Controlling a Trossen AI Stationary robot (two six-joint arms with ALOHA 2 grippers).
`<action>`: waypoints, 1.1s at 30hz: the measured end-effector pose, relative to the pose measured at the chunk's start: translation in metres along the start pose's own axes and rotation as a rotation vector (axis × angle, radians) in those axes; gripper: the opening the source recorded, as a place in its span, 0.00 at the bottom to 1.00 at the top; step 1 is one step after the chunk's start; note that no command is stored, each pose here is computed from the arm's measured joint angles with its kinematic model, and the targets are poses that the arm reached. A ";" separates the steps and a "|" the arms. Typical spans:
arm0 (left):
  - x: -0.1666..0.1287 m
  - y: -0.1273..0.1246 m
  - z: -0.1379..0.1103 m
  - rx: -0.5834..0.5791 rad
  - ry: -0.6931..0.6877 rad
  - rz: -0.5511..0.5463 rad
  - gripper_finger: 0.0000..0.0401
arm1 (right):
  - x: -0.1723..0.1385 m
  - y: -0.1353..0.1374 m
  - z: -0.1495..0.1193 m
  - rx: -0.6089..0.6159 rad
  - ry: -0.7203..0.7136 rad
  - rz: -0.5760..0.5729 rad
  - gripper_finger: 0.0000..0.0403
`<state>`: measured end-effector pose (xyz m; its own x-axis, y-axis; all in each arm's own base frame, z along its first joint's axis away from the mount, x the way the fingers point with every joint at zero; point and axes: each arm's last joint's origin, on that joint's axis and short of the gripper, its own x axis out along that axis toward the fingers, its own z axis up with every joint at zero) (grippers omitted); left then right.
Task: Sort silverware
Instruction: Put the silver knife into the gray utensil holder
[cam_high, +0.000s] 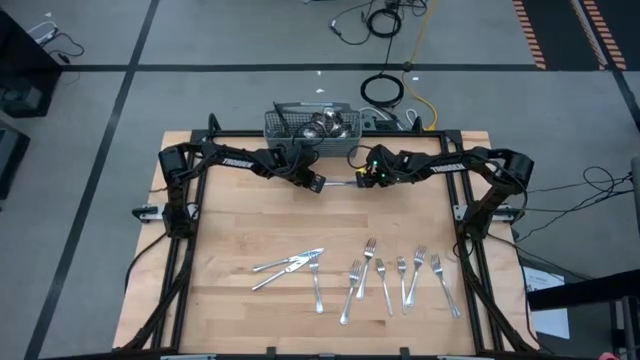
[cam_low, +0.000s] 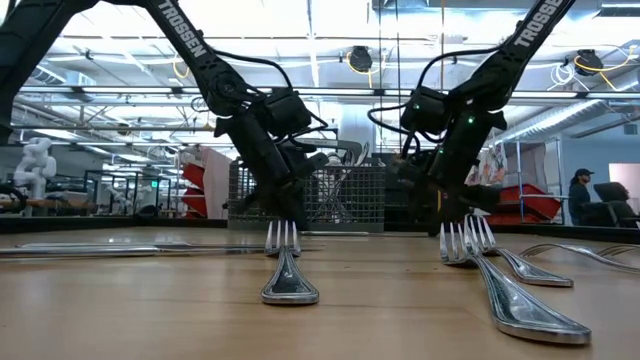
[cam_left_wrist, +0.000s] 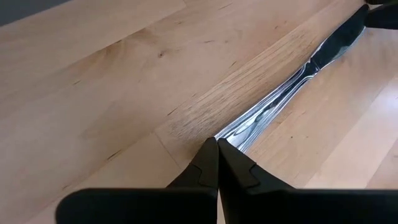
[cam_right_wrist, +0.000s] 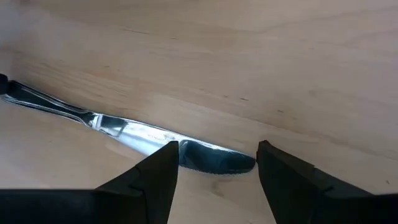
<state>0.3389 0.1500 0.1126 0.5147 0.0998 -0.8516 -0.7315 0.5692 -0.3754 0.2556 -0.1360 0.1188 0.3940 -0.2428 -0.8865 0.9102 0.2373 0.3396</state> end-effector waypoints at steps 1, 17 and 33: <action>0.000 0.000 0.000 0.000 0.000 0.000 0.00 | 0.000 0.001 -0.001 -0.003 -0.002 -0.002 0.51; 0.000 0.000 0.000 -0.028 -0.005 -0.007 0.00 | -0.004 0.013 -0.011 -0.056 0.003 0.071 0.51; -0.009 -0.028 -0.006 -0.137 0.260 -0.417 0.00 | -0.085 0.009 0.004 -0.080 -0.186 0.057 0.06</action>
<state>0.3524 0.1286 0.1288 0.6597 -0.3295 -0.6755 -0.5486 0.4031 -0.7325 0.2304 -0.1166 0.1988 0.4678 -0.3945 -0.7909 0.8757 0.3278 0.3545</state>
